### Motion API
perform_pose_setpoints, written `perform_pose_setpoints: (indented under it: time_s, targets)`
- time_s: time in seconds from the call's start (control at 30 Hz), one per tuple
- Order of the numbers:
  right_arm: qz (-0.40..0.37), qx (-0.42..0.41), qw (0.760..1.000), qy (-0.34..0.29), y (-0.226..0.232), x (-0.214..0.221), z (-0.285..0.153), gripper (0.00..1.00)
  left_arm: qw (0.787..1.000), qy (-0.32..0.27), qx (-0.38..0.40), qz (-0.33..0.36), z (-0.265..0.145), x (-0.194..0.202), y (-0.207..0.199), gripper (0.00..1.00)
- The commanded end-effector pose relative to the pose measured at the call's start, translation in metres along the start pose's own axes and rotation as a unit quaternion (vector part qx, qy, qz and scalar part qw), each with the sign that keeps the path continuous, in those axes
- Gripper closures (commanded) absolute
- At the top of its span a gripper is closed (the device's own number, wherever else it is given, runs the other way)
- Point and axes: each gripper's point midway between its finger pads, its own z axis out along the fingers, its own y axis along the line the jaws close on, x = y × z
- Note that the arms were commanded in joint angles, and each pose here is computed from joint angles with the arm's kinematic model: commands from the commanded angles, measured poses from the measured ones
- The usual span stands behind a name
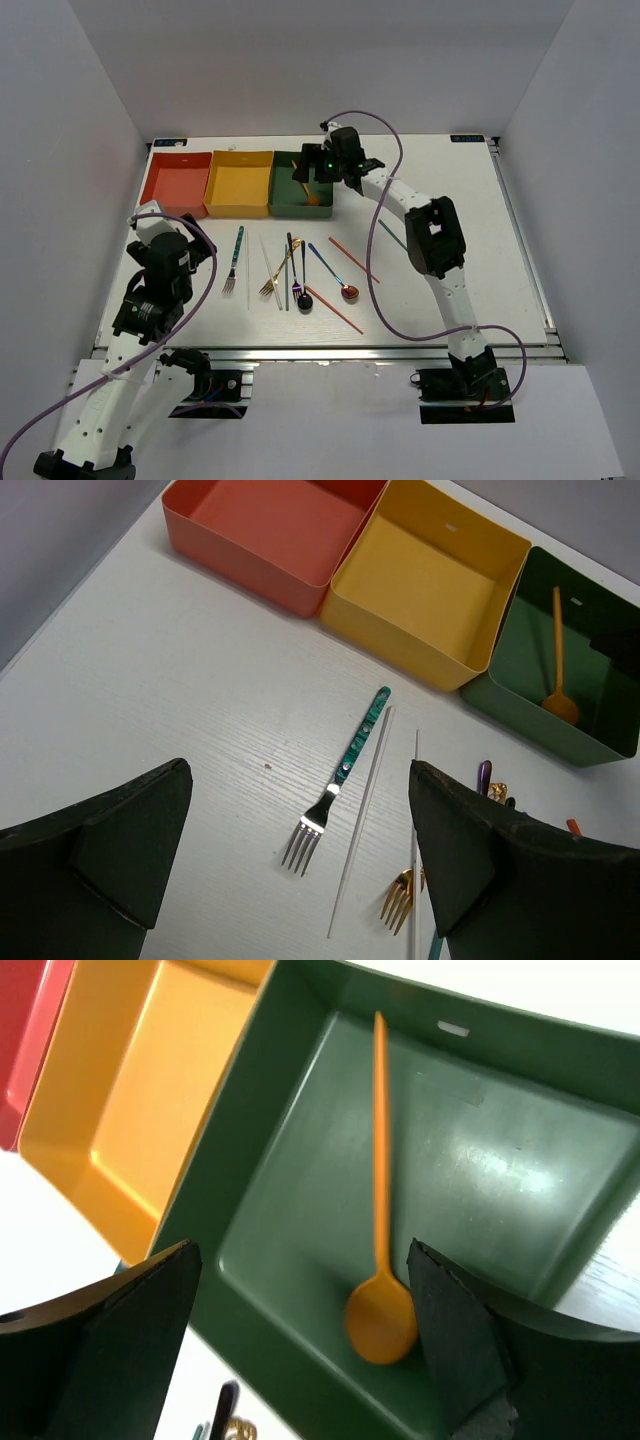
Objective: Sort the eating utensils into containers
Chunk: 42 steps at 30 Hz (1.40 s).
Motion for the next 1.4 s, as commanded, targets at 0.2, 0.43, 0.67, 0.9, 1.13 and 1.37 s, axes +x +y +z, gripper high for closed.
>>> perform_pose_setpoints:
  time_s: [0.2, 0.43, 0.67, 0.9, 1.13, 1.37]
  targets:
    - [-0.159, 0.024, 0.986, -0.042, 0.070, -0.040, -0.121, 0.11, 1.000, -0.004, 0.005, 0.001, 0.000, -0.002, -0.002, 0.02]
    - [-0.225, 0.108, 0.962, 0.106, 0.043, 0.092, -0.159, 0.27, 1.000, -0.001, 0.005, 0.003, 0.002, -0.001, -0.003, 0.02]
    - [-0.224, 0.148, 0.945, 0.189, 0.020, 0.168, -0.172, 0.46, 1.000, 0.005, 0.003, 0.008, 0.004, 0.002, -0.004, 0.02]
    - [-0.224, 0.137, 0.936, 0.233, 0.015, 0.203, -0.169, 0.49, 1.000, 0.006, 0.002, 0.010, 0.004, 0.003, -0.004, 0.02]
    - [-0.224, 0.132, 0.930, 0.258, 0.018, 0.225, -0.167, 0.53, 1.000, 0.004, 0.004, 0.008, 0.003, 0.002, -0.004, 0.02]
    - [-0.223, 0.142, 0.922, 0.282, 0.012, 0.246, -0.167, 0.68, 1.000, 0.003, 0.004, 0.006, 0.002, 0.001, -0.003, 0.02]
